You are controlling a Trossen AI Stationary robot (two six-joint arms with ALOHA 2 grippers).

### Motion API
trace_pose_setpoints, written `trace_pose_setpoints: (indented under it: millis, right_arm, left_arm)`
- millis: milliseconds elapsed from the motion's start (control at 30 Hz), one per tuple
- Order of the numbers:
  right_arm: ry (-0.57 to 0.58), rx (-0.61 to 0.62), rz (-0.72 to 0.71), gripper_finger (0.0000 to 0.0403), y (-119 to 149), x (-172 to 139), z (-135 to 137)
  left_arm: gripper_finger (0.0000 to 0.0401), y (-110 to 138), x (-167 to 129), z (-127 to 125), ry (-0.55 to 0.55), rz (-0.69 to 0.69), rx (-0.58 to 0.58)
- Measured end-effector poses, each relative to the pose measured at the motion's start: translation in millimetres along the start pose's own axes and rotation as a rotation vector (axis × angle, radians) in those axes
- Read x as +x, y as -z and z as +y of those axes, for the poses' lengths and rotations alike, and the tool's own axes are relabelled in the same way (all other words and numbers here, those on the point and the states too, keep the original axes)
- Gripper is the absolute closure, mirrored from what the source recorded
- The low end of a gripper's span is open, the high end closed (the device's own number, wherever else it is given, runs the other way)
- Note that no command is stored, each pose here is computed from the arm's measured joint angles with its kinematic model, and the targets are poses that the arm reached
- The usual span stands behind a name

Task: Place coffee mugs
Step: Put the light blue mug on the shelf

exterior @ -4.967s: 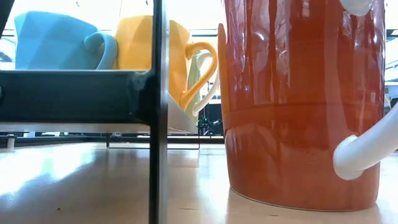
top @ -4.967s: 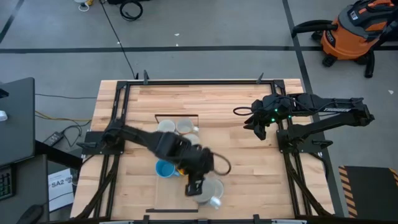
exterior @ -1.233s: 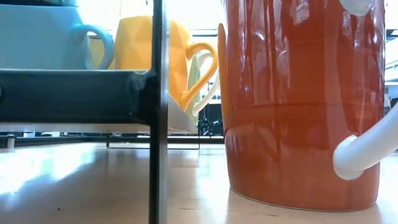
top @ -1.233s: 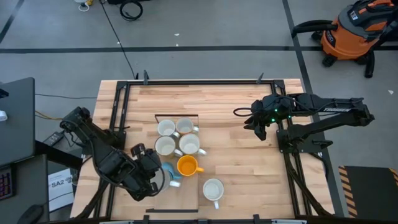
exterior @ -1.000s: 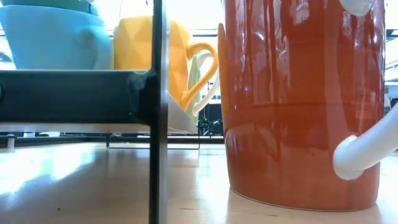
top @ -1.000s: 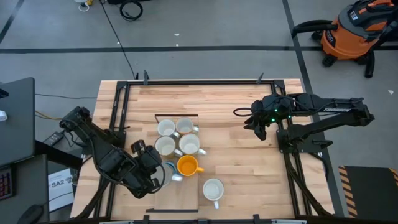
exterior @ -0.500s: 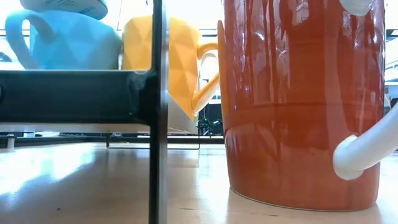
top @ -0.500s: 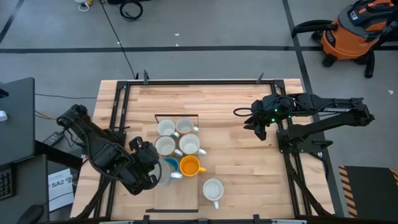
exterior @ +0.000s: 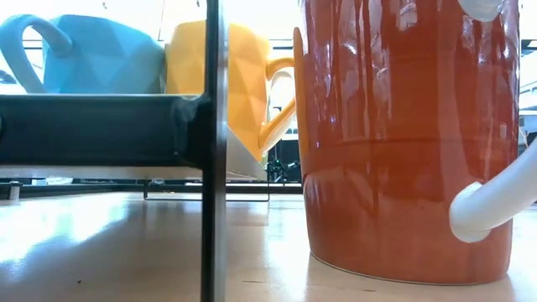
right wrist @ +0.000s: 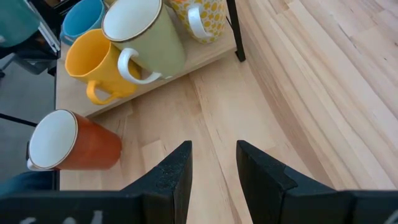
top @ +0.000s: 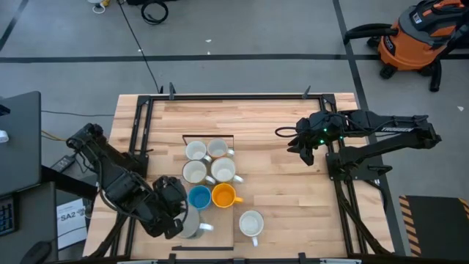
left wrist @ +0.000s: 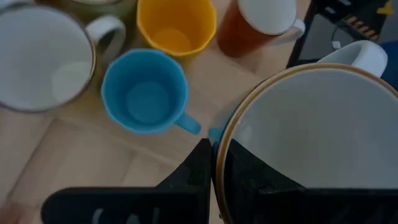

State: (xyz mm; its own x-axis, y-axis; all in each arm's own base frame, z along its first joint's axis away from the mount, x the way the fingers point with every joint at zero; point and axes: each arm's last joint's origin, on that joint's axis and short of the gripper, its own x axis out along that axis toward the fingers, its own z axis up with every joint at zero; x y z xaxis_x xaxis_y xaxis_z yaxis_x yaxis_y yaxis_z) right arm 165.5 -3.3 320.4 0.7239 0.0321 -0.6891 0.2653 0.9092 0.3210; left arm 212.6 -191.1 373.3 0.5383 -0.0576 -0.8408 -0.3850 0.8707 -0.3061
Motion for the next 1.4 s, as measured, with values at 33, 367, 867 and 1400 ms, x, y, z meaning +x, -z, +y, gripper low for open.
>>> trace_pose_setpoints:
  millis: [33, 367, 867, 1400]
  right_arm:
    - [0.000, 0.000, 0.000, 0.0273, 0.0, 0.0, 0.0]
    - [0.000, 0.000, 0.000, 0.0273, 0.0, 0.0, 0.0]
    - [0.000, 0.007, 0.000, 0.0273, 0.0, 0.0, 0.1]
    - [0.000, 0.007, 0.000, 0.0273, 0.0, 0.1, 0.1]
  left_arm:
    - [0.0369, 2.8, 0.1, -1.0, 0.001, 0.003, -0.012]
    - [0.0369, 27.1, 26.9, -20.8, -0.059, 0.007, 0.001]
    - [0.0367, 36.4, 61.0, -28.2, -0.172, 0.064, 0.041]
    - [0.0365, 44.1, 81.3, -30.9, -0.241, 0.117, 0.085]
